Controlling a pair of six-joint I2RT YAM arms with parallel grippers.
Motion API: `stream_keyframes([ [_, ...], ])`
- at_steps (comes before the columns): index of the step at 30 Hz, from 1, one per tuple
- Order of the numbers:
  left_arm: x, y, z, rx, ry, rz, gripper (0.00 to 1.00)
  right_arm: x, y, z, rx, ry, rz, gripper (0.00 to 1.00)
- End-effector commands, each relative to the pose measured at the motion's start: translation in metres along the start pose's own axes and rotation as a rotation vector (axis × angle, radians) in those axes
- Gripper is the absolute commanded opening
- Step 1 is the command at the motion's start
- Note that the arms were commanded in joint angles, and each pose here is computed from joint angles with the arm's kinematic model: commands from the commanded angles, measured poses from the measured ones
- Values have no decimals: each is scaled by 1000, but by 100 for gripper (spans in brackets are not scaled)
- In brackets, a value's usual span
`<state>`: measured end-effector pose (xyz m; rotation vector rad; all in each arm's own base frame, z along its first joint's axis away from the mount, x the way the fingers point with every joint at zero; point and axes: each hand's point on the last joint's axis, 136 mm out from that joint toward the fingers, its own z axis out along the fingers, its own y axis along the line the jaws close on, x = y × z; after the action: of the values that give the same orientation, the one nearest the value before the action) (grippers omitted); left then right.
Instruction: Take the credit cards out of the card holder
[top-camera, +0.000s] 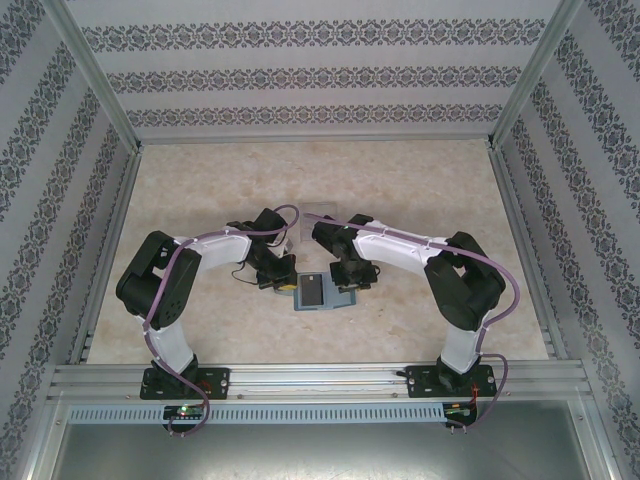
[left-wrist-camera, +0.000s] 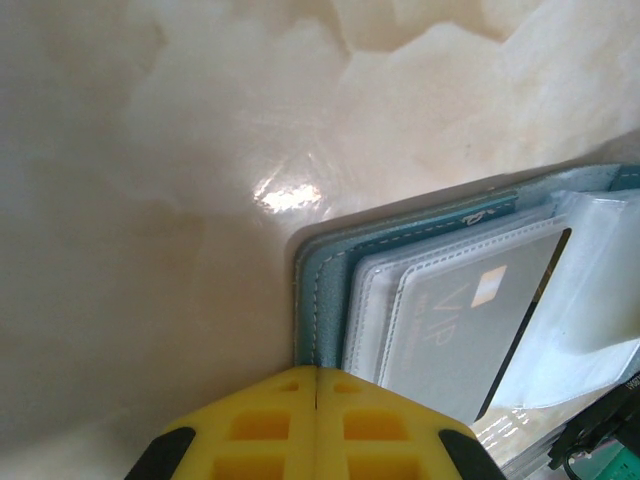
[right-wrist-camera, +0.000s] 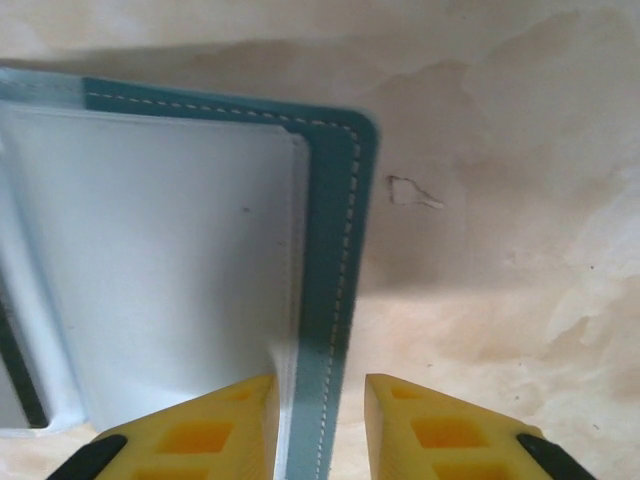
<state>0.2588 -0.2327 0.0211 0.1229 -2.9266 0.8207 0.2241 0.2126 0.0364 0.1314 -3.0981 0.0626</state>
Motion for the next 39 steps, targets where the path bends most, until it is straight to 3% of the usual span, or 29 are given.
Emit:
stream_keyframes([
  [1,4,0,-9,-44,-2,21,0,1,-7,-4,11,-13,8,27],
  [15,-1,-24,-22,-21,-22,65,0,-1,3,-23,-74,-53,22,26],
  [31,6,-45,1,-12,20,105,0,-11,62,-30,-402,-51,65,20],
  [39,8,-44,8,-11,32,102,0,-16,74,-21,-478,-34,97,17],
])
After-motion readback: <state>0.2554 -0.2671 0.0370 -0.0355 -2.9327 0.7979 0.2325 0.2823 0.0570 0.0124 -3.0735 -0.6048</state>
